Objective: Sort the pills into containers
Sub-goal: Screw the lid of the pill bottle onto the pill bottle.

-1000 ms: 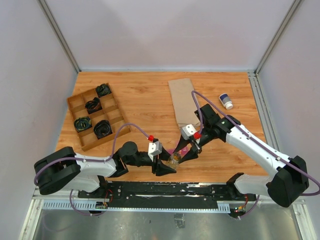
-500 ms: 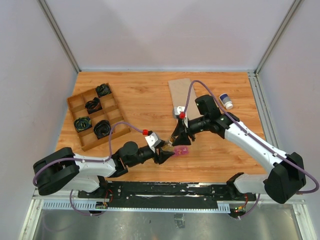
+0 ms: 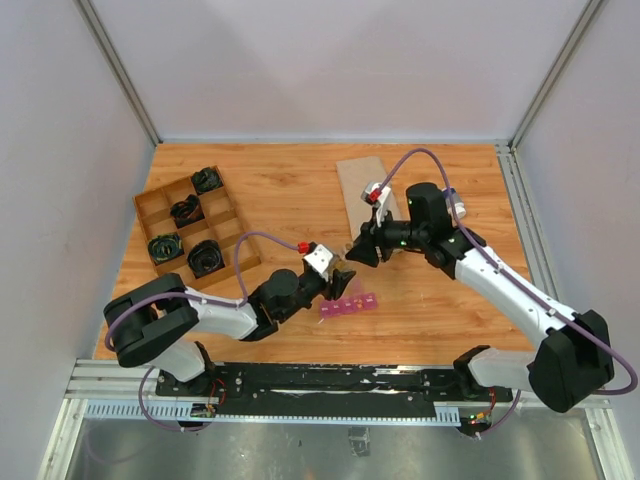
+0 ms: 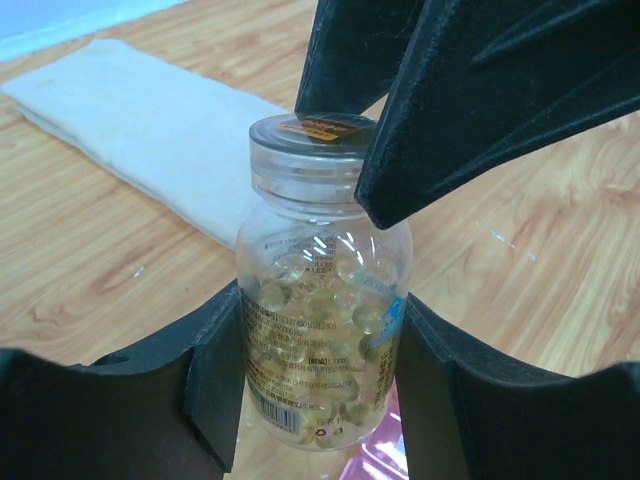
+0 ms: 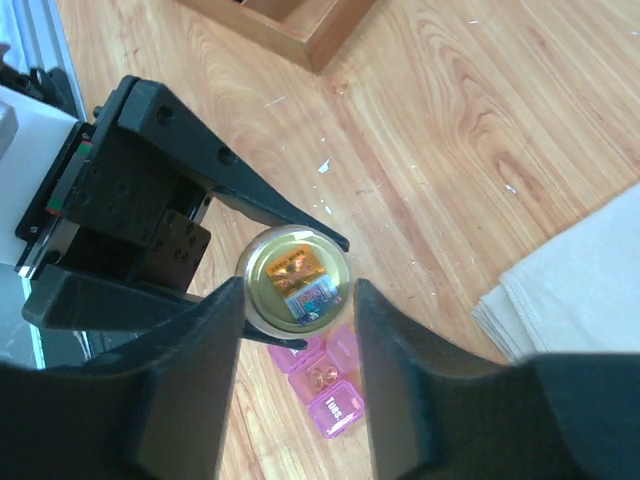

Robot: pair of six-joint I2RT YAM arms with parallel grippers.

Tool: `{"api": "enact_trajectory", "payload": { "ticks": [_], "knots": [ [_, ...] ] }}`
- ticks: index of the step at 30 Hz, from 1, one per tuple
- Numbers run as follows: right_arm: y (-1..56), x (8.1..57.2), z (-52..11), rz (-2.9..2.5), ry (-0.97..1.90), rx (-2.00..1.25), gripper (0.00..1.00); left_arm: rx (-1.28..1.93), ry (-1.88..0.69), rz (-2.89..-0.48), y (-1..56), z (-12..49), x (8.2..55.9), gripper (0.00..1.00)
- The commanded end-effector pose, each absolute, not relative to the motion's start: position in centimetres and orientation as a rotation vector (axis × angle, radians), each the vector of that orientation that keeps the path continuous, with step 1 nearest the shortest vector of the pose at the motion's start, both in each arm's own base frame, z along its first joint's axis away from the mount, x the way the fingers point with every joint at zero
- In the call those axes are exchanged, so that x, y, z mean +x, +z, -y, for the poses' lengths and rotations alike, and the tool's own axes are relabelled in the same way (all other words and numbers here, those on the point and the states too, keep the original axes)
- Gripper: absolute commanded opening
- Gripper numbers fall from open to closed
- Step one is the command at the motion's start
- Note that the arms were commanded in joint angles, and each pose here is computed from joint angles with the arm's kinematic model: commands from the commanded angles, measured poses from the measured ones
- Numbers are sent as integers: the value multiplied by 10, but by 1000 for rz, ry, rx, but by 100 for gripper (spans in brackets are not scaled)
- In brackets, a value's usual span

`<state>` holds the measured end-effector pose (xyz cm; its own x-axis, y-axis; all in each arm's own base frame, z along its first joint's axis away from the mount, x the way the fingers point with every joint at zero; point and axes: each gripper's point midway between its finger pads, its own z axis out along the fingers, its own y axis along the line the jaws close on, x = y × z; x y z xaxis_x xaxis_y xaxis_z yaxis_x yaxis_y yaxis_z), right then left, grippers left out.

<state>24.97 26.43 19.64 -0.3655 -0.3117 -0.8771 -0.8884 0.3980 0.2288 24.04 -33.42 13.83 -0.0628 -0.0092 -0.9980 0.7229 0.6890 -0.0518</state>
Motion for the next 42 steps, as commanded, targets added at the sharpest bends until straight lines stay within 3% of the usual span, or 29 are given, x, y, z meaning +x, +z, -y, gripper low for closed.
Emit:
{"api": "enact_trajectory", "payload": {
  "ticks": [1, 3, 6, 17, 29, 42],
  "knots": [
    [206, 278, -238, -1878, 843, -893, 58, 553, -778, -1313, 202, 349, 242, 0],
    [219, 277, -231, -1828, 859, -917, 78, 576, -802, -1306, 198, 348, 241, 0],
    [236, 269, -223, -1752, 841, -1008, 100, 632, -846, -1286, 196, 349, 235, 0],
    [291, 193, -239, -1101, 1036, -1523, 99, 981, -1081, -1230, 186, 359, 195, 0],
    [260, 185, -254, -1084, 1129, -1671, 100, 1074, -1088, -1192, 184, 351, 184, 0],
    [243, 173, -254, -1069, 1143, -1714, 81, 1070, -1102, -1199, 187, 353, 186, 0]
  ]
}}
